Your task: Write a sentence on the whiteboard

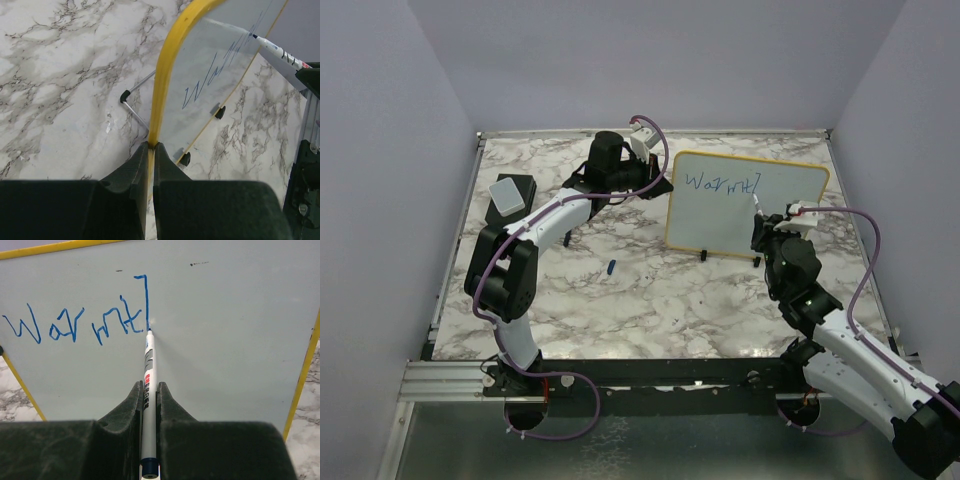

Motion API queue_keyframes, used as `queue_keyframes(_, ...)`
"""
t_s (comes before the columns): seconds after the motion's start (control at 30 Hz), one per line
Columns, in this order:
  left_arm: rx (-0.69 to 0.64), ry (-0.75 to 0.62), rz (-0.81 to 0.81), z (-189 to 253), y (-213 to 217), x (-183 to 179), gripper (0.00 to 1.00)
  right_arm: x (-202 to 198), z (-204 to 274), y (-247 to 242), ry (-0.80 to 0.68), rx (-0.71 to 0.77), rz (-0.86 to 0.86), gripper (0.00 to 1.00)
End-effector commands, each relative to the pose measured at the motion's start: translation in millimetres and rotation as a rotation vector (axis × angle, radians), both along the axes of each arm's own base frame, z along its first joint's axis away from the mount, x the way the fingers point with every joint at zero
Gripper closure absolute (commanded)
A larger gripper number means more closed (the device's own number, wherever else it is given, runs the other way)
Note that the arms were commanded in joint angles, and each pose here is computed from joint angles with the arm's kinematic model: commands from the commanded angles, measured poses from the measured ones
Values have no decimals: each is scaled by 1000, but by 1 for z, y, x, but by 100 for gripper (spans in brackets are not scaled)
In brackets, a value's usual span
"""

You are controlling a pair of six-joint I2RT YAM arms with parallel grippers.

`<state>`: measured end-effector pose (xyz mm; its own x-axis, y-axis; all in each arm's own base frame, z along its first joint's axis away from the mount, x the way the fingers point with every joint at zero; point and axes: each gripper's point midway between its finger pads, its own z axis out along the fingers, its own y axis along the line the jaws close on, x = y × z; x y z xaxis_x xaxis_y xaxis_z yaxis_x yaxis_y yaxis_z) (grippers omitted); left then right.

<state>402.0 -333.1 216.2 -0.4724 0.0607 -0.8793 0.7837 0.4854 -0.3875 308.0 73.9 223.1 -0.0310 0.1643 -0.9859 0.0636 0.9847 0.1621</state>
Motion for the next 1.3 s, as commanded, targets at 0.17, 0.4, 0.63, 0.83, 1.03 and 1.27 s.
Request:
queue_keyframes(0.17, -17, -72, -32, 23, 0, -7, 100, 9, 26, -3, -64, -31, -25, 99)
queue_keyframes(0.4, -7, -79, -40, 22, 1, -8, 100, 11, 34, -3, -85, -37, -31, 99)
queue_keyframes(0.63, 3, -88, -50, 22, 2, -10, 100, 11, 36, -12, -84, -47, -81, 99)
queue_keyframes(0.83, 4, -86, -57, 22, 1, -11, 100, 10, 30, -19, -61, -44, -121, 99)
queue_keyframes(1.03, 8, -84, -58, 20, 1, -10, 100, 8, 23, -24, -38, -39, -147, 99)
queue_keyframes(1.27, 10, -81, -60, 19, 1, -10, 100, 4, 9, -23, 1, -22, -142, 99)
